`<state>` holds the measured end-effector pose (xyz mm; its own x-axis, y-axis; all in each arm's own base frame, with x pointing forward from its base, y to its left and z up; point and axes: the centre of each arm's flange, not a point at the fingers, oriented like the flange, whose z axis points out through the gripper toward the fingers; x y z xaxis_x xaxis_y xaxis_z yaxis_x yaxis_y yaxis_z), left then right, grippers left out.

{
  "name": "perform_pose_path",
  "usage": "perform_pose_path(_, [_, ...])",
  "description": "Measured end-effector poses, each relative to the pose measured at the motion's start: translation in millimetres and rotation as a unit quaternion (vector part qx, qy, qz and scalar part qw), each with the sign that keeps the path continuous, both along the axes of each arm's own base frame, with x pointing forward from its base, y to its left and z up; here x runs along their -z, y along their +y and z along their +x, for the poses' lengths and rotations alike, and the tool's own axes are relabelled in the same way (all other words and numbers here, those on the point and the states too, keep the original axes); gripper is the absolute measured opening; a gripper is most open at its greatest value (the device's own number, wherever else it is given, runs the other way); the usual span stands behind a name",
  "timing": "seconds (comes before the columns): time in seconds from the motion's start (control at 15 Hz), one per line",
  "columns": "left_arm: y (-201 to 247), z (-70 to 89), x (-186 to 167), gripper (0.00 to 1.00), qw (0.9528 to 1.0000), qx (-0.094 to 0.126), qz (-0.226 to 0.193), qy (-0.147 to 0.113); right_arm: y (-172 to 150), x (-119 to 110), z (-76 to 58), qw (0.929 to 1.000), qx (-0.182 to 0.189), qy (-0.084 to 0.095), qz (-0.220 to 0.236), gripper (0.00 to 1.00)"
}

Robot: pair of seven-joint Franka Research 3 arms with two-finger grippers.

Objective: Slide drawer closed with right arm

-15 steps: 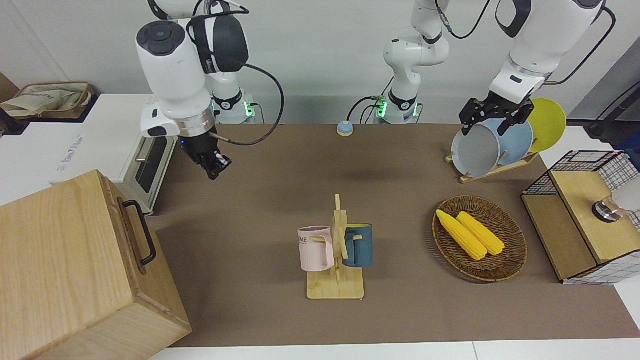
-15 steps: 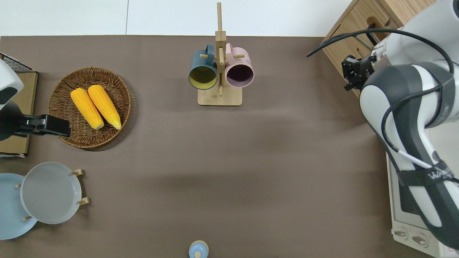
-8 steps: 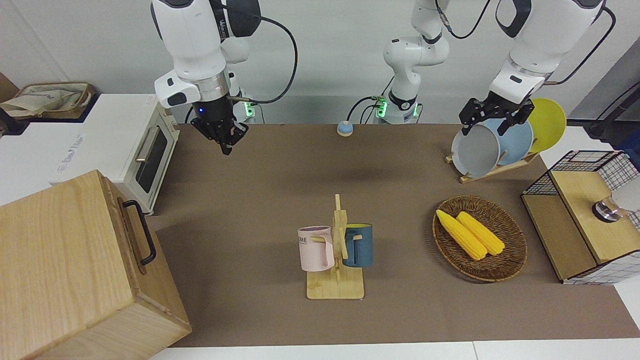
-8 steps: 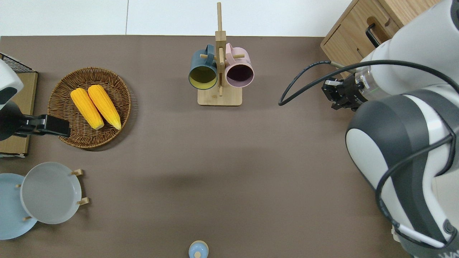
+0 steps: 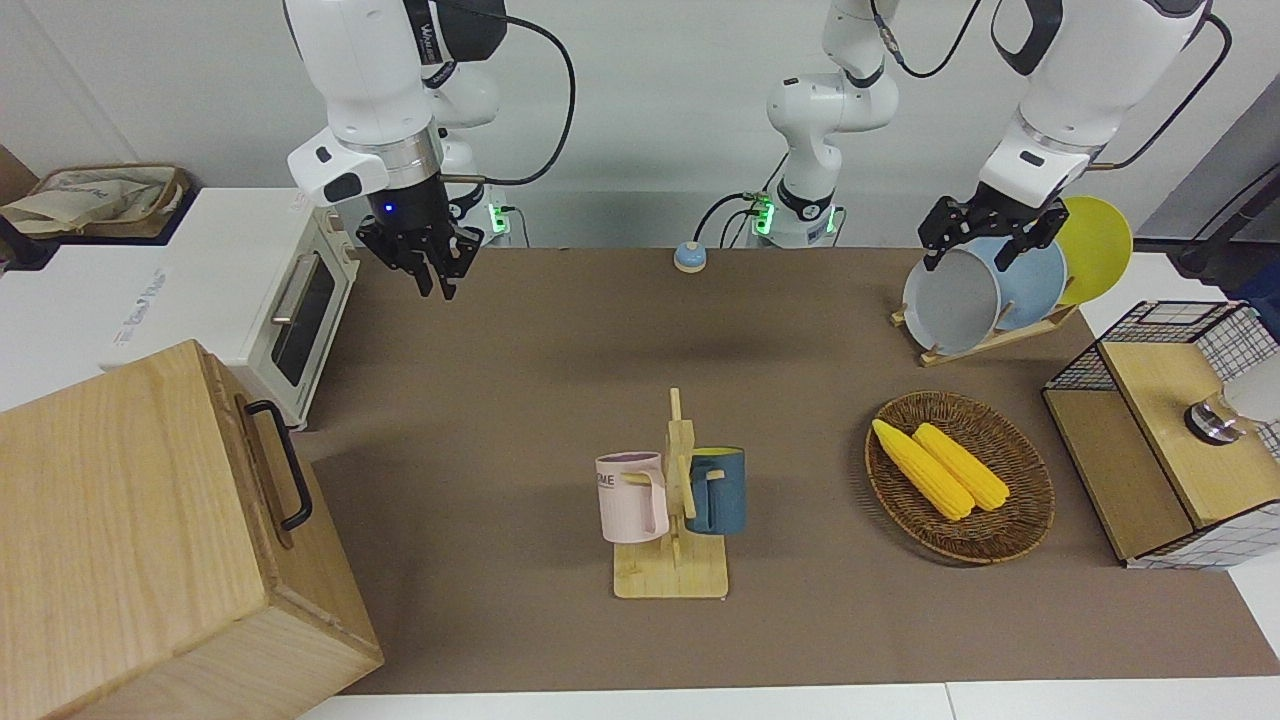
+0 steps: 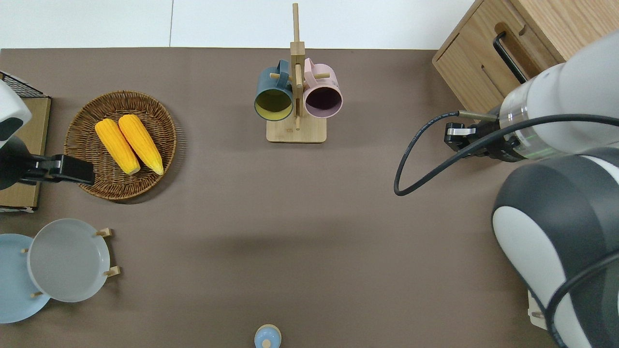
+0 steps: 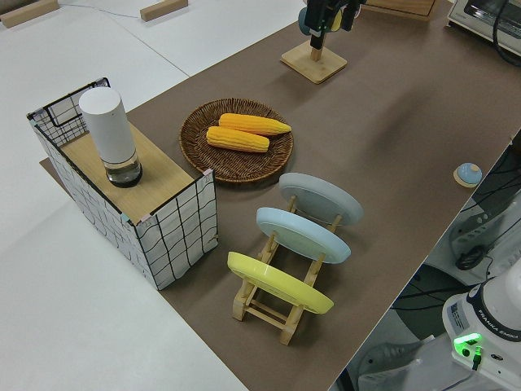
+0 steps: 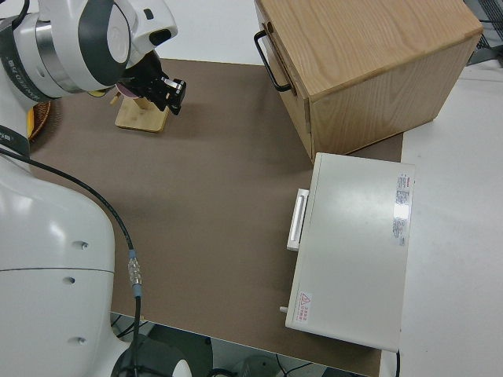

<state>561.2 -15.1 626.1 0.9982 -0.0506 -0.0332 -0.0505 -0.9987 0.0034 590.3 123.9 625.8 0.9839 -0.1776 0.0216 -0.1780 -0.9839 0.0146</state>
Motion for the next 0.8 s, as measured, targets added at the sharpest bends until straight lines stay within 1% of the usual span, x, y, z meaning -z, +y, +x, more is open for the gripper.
perform_pose_path(0.2, [0.0,0.0,0.0,1.00,1.0000,0.000,0.000,0.000,-2.6,2.5,0.4,0.9997,-0.022,0.004,-0.001,0.66])
perform_pose_path(0.27, [0.0,0.0,0.0,1.00,1.0000,0.000,0.000,0.000,-2.6,2.5,0.4,0.9996,-0.029,0.004,-0.001,0.73])
perform_pose_path(0.4, [0.0,0.0,0.0,1.00,1.0000,0.000,0.000,0.000,-2.6,2.5,0.4,0.9989,-0.046,0.004,-0.002,0.93])
perform_pose_path(0.47, [0.0,0.0,0.0,1.00,1.0000,0.000,0.000,0.000,-2.7,2.5,0.4,0.9985,-0.054,0.004,-0.002,0.99])
perform_pose_path(0.67, [0.0,0.0,0.0,1.00,1.0000,0.000,0.000,0.000,-7.0,3.1,1.3,0.9977,-0.068,0.005,-0.003,0.99])
perform_pose_path(0.73, [0.0,0.0,0.0,1.00,1.0000,0.000,0.000,0.000,-12.3,3.9,2.6,0.9966,-0.082,0.006,-0.003,0.99])
perform_pose_path(0.8, [0.0,0.0,0.0,1.00,1.0000,0.000,0.000,0.000,-15.7,4.4,3.5,0.9961,-0.088,0.007,-0.003,0.99])
